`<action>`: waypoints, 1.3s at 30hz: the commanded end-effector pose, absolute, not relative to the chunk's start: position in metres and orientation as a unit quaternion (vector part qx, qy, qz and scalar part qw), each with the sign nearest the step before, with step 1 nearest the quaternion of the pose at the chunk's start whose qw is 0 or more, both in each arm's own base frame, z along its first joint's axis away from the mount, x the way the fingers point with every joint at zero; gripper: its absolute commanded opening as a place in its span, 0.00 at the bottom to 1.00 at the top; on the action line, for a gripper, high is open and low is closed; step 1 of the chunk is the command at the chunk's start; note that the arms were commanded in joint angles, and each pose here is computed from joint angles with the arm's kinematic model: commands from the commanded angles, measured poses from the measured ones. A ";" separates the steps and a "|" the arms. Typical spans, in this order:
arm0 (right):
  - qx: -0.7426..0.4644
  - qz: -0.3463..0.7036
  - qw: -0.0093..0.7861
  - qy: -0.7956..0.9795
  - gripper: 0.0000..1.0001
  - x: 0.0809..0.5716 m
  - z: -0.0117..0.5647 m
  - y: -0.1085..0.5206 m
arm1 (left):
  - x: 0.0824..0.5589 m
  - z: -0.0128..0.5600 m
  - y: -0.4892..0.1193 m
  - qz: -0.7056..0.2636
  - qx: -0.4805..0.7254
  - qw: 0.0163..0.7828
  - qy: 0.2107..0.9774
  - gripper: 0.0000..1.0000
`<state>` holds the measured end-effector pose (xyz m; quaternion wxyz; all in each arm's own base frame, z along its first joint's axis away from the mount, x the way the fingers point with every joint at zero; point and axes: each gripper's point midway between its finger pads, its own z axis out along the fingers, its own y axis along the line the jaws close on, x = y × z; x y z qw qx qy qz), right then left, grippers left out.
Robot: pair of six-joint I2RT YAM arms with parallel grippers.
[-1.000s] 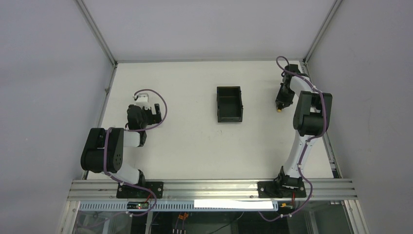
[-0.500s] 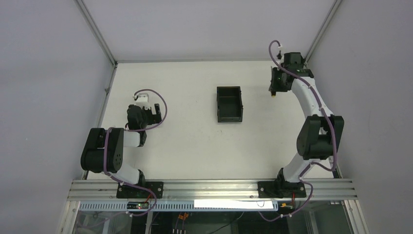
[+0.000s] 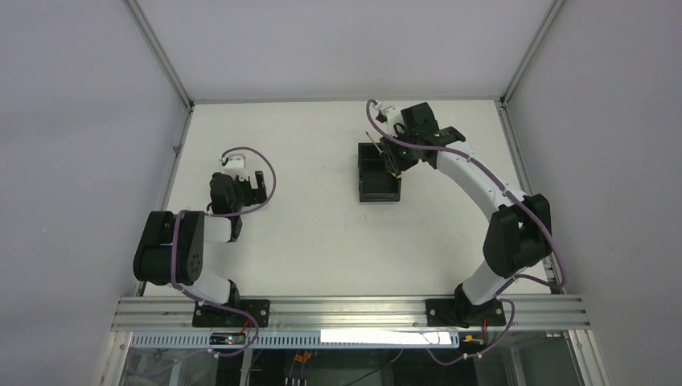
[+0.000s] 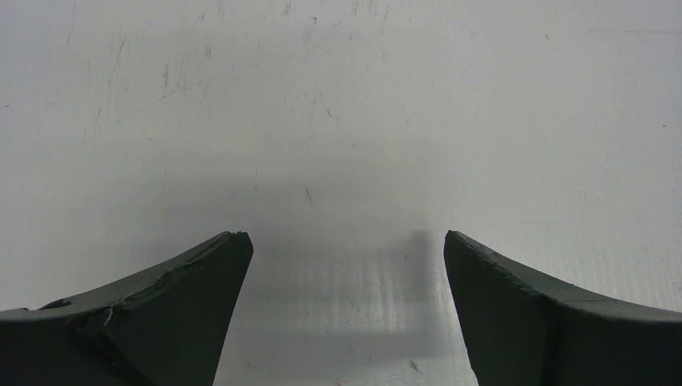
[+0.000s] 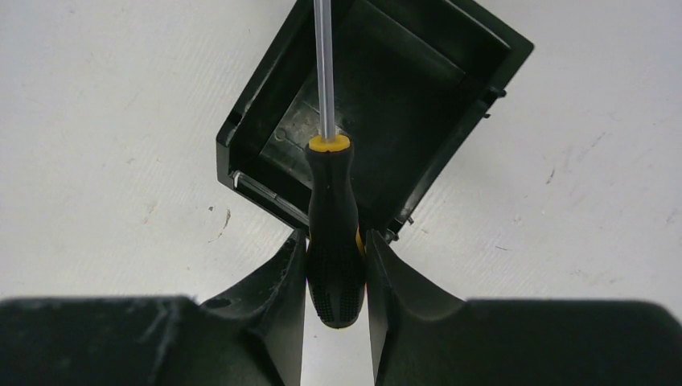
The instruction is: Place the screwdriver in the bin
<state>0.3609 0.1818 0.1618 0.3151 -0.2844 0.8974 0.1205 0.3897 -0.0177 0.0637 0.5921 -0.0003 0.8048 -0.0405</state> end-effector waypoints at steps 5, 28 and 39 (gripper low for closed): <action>-0.312 0.095 0.302 0.896 0.12 0.376 0.128 0.194 | 0.393 0.080 -0.018 -0.042 0.001 0.613 0.789 0.99; -0.279 0.099 0.318 0.901 0.61 0.382 0.129 0.208 | 0.393 0.079 -0.019 -0.042 0.001 0.612 0.789 0.99; -0.025 -0.008 0.395 0.918 0.97 0.399 0.198 0.121 | 0.393 0.079 -0.019 -0.043 0.001 0.613 0.789 0.99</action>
